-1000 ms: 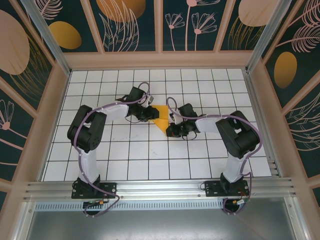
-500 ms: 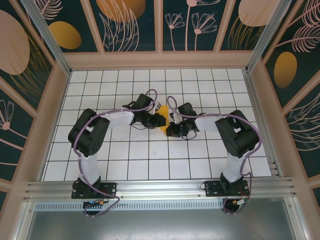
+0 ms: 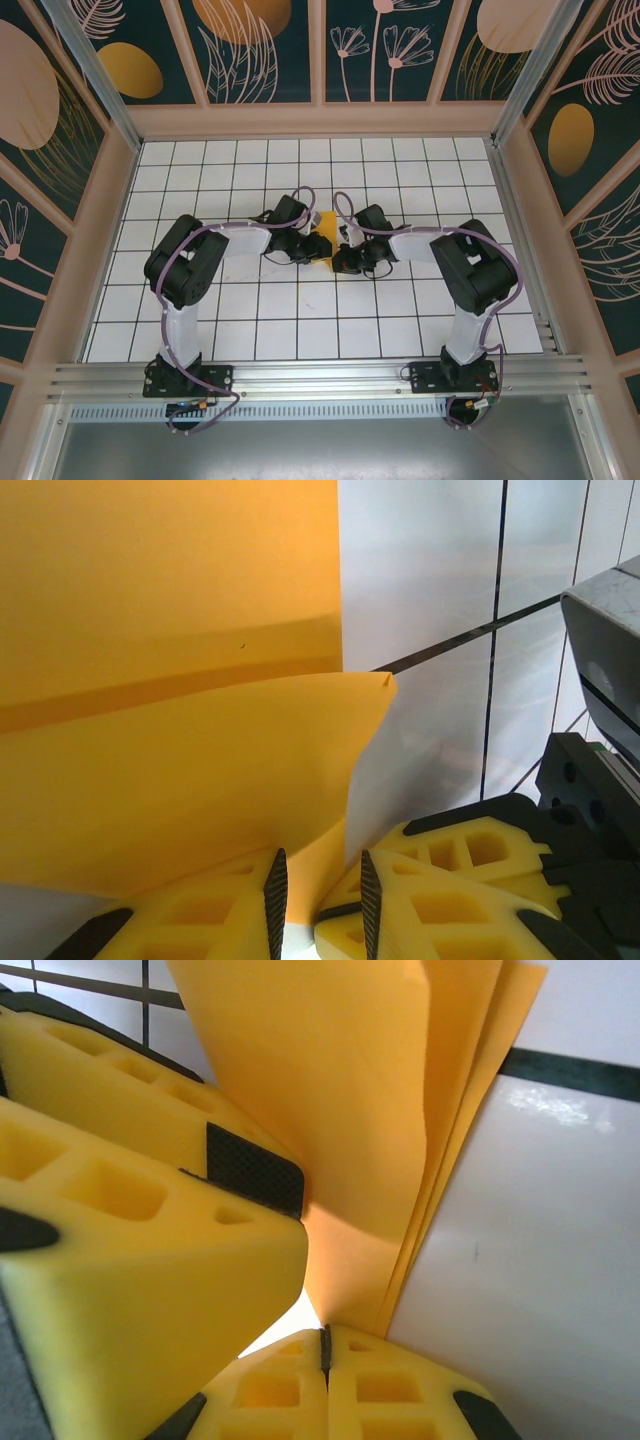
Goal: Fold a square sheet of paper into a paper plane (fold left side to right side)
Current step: Third fold the triangle at the center of the table, then fourth fold the wing at the center of the table.
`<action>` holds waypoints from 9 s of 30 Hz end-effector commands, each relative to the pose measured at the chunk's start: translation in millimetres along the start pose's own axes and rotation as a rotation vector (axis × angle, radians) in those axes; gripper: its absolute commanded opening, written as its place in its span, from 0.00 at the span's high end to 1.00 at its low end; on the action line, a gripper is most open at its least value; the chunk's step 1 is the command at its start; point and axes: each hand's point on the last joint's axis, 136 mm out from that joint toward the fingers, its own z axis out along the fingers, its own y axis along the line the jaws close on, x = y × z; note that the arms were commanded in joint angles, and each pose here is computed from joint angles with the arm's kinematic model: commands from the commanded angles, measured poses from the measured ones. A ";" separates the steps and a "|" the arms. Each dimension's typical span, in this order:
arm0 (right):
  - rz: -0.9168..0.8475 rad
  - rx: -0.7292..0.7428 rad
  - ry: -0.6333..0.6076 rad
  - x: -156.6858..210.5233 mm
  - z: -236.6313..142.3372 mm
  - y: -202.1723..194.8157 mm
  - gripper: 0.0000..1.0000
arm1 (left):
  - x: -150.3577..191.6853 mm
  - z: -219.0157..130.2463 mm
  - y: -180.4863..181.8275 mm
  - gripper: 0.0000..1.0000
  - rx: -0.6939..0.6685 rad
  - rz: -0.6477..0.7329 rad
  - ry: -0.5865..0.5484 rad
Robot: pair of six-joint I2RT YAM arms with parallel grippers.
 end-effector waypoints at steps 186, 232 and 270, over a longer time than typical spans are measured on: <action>-0.498 0.553 -0.338 -49.5 -11.8 18.0 0.46 | -54.3 -42.6 -6.5 0.91 0.071 -0.062 -0.149; -0.400 0.405 -0.282 -45.1 -1.8 7.3 0.89 | -81.0 -111.2 -17.8 0.46 0.032 0.007 -0.286; -0.183 0.056 -0.336 -43.0 -18.4 10.1 0.92 | -64.3 -15.1 3.7 0.65 0.025 -0.039 -0.116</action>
